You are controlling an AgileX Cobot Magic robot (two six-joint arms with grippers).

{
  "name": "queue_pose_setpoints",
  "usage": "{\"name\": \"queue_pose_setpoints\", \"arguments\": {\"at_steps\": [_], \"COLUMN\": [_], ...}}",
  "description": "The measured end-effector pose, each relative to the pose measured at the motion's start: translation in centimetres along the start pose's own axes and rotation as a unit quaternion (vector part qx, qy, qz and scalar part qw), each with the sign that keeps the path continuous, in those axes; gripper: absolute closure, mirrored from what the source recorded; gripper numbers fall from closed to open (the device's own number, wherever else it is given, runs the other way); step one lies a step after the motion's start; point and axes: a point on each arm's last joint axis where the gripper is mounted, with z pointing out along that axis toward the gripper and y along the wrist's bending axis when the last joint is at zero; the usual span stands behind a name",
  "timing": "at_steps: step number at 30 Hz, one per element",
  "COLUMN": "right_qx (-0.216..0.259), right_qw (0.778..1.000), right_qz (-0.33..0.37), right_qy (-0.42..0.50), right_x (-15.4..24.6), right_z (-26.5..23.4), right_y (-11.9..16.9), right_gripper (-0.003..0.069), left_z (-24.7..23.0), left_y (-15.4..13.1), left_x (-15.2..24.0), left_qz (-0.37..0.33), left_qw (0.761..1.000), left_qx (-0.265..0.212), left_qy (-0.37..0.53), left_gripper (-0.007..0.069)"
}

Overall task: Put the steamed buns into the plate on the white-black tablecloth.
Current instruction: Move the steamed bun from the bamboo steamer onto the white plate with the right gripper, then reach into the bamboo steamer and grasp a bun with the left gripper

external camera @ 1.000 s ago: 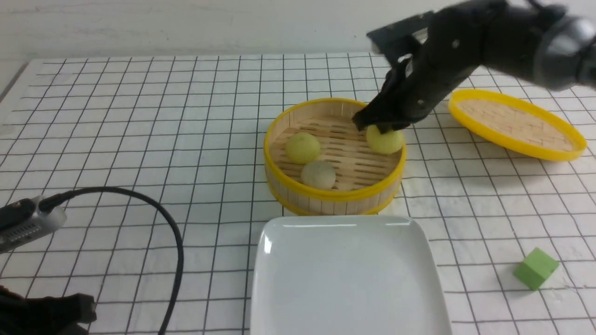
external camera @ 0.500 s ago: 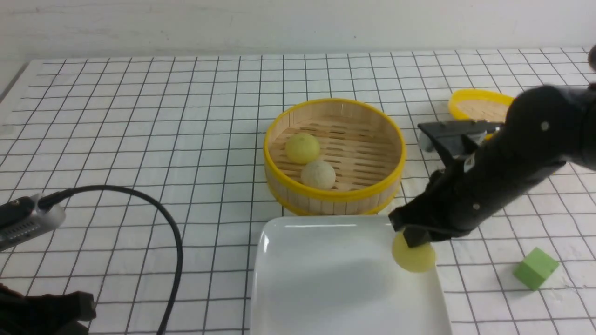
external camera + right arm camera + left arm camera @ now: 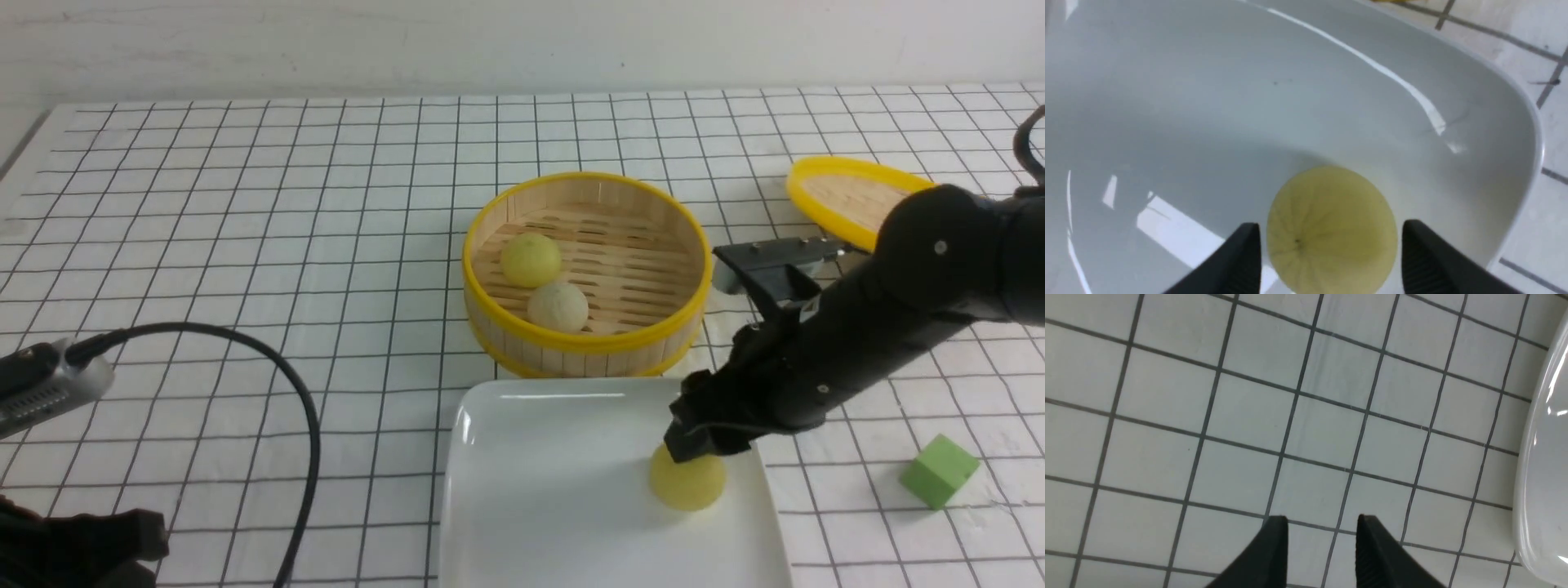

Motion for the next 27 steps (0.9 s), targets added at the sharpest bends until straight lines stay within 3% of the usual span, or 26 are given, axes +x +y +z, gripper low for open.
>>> {"name": "queue_pose_setpoints", "arguments": {"at_steps": [4,9,13,14,18,23,27], "right_qx": [0.028,0.068,0.082,0.083,0.085,0.100,0.112], "right_qw": [0.996,0.990,0.986,0.985,0.986,0.990,0.985], "right_qz": [-0.079,-0.116,-0.125,-0.124,-0.115,-0.102,-0.089], "right_qy": [0.022,0.031,0.069,0.085,0.083,0.018,-0.100], "right_x": [-1.4,-1.3,0.0,0.7,3.3,7.7,11.9], "right_z": [-3.9,-6.9,-8.2,-8.7,-11.0,-14.4,-16.2], "right_y": [0.9,1.0,1.0,1.0,1.3,1.6,1.3], "right_gripper": [0.0146,0.0233,0.0398,0.0478,0.0654,0.0674,0.0674], "left_z": [0.0,0.0,0.0,0.0,0.0,0.0,0.2], "left_y": [-0.1,-0.1,-0.1,-0.1,-0.1,0.1,-0.1], "left_x": [-0.3,-0.6,-0.6,-0.6,-0.7,-0.8,-1.0], "left_qz": [0.000,0.000,0.000,0.000,0.002,0.010,0.003], "left_qw": [1.000,1.000,0.999,0.999,0.999,0.999,1.000], "left_qx": [0.004,0.006,0.007,0.007,0.005,-0.005,-0.002], "left_qy": [-0.017,-0.031,-0.035,-0.035,-0.038,-0.042,-0.021], "left_gripper": [0.0360,0.0360,0.0378,0.0393,0.0440,0.0517,0.0610]}}
